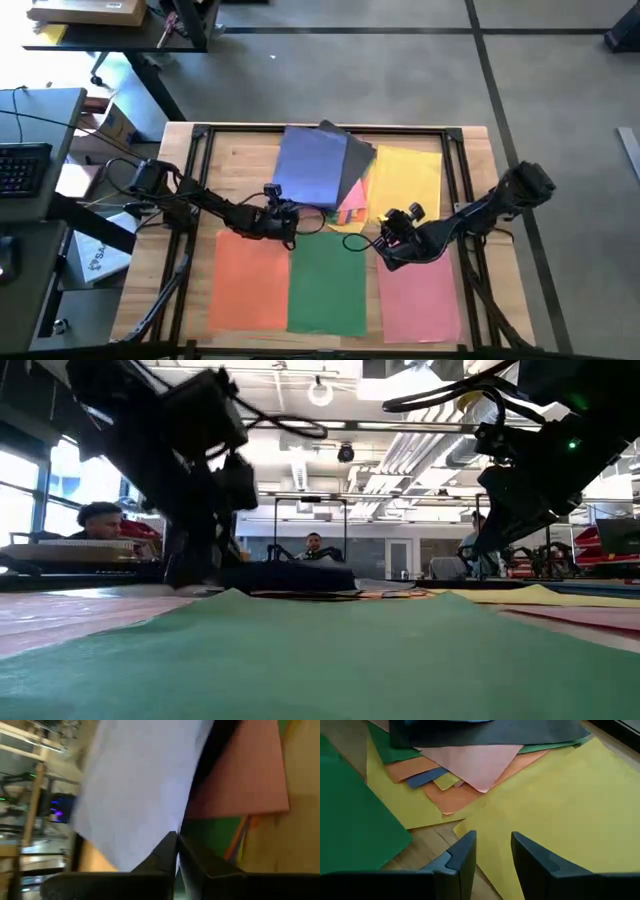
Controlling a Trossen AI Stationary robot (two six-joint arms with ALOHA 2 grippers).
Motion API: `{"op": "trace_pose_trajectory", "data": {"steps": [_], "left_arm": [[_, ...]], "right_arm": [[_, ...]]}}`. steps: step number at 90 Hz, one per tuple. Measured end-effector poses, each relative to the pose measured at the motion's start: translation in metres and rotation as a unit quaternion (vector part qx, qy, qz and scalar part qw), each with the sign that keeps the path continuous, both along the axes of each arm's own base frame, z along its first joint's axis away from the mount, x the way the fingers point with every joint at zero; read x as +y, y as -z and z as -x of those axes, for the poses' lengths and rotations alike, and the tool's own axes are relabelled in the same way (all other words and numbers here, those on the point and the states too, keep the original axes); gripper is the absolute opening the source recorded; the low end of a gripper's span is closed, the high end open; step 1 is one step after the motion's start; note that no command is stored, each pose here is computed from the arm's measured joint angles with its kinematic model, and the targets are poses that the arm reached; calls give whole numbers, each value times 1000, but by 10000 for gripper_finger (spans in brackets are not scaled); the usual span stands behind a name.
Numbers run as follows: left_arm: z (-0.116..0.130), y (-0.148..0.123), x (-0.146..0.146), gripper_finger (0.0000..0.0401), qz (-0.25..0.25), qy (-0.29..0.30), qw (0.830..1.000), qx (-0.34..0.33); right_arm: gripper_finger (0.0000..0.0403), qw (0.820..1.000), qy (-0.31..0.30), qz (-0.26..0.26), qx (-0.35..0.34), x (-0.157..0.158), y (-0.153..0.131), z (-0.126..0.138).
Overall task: Organize paper
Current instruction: Move the blue paper to the upper left of the table
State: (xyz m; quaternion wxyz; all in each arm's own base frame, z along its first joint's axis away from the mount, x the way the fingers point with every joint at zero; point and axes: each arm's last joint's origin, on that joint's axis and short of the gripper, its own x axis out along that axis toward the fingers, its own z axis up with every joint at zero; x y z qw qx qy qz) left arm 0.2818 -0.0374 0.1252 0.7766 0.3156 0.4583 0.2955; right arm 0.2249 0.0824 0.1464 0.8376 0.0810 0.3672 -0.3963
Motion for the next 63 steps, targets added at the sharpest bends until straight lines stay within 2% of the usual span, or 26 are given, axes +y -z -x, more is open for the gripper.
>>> {"op": "trace_pose_trajectory", "data": {"steps": [8, 16, 26, 40, 50, 63], "left_arm": [[4, -12, -8, 0, -25, -20, 999, 9], [14, -25, -11, 0, -23, -49, 998, 15], [36, -30, -9, 0, 15, -106, 993, 56], [67, -22, -4, 0, 84, -203, 969, 109], [84, -12, -8, 0, 99, -216, 963, 123], [104, -1, -13, 0, 88, -211, 964, 136]], "right_arm": [[108, 1000, 0, -1, 1, 0, 0, 0], [108, 1000, 0, -1, 1, 0, 0, 0], [108, 1000, 0, -1, 0, 0, 0, 0], [108, 1000, 0, 1, -1, 0, 0, 0], [108, 1000, 0, 1, -1, 0, 0, 0], [108, 1000, 0, 2, -1, 0, 0, 0]]}}
